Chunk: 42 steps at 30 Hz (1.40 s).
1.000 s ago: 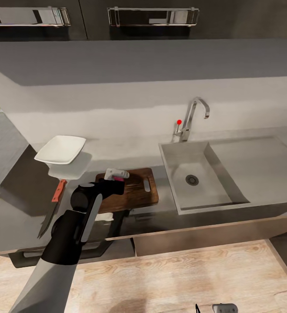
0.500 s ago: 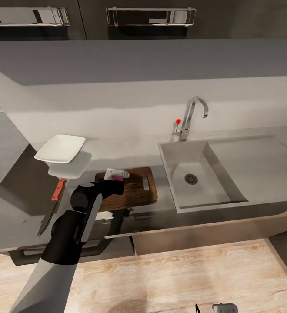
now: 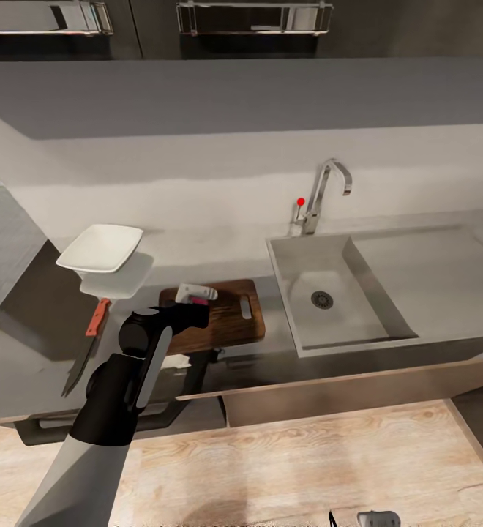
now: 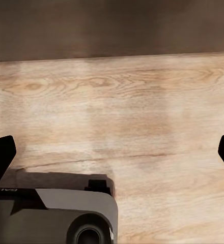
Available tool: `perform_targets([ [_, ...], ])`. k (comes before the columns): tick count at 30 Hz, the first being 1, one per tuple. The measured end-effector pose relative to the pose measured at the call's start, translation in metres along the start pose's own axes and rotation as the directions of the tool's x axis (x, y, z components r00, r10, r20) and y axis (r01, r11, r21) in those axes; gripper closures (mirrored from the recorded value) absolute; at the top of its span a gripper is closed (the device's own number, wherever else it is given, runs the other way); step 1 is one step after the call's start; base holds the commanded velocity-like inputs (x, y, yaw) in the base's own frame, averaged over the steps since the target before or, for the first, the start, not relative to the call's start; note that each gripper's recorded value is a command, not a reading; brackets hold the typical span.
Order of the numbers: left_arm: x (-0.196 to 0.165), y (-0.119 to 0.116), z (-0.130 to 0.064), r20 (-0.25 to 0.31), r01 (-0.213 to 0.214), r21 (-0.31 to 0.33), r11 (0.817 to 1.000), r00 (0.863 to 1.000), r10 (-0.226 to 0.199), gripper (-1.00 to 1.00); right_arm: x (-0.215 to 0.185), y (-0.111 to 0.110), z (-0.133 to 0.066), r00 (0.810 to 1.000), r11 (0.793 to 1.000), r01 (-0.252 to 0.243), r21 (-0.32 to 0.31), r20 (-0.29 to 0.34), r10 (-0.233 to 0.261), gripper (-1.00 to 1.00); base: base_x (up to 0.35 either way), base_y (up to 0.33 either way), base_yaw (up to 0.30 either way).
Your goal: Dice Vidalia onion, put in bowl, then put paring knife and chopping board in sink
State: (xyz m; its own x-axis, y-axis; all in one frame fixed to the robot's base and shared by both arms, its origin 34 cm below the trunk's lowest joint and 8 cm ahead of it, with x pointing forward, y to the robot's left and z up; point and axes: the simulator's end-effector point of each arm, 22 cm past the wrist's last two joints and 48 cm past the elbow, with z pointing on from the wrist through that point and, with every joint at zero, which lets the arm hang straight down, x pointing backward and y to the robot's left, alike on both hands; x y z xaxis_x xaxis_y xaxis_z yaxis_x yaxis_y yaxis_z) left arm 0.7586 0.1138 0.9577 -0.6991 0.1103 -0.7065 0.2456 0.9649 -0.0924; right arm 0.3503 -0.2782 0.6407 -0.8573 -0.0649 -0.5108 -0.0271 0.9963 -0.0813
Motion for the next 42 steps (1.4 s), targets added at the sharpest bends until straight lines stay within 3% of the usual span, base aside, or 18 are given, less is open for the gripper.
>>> perform_targets([
  [17,0.002,0.0,0.003,0.003,0.005,0.003,1.0,1.0,-0.005,1.0,0.009,0.001,0.0,1.0,1.0,0.001,-0.001,-0.021,-0.001,-1.0,0.0,0.0,0.0],
  [42,-0.002,0.001,-0.002,0.004,-0.003,-0.005,1.0,1.0,0.003,1.0,-0.001,0.0,0.0,1.0,1.0,-0.001,0.0,0.004,0.001,-1.0,0.0,0.0,0.0],
])
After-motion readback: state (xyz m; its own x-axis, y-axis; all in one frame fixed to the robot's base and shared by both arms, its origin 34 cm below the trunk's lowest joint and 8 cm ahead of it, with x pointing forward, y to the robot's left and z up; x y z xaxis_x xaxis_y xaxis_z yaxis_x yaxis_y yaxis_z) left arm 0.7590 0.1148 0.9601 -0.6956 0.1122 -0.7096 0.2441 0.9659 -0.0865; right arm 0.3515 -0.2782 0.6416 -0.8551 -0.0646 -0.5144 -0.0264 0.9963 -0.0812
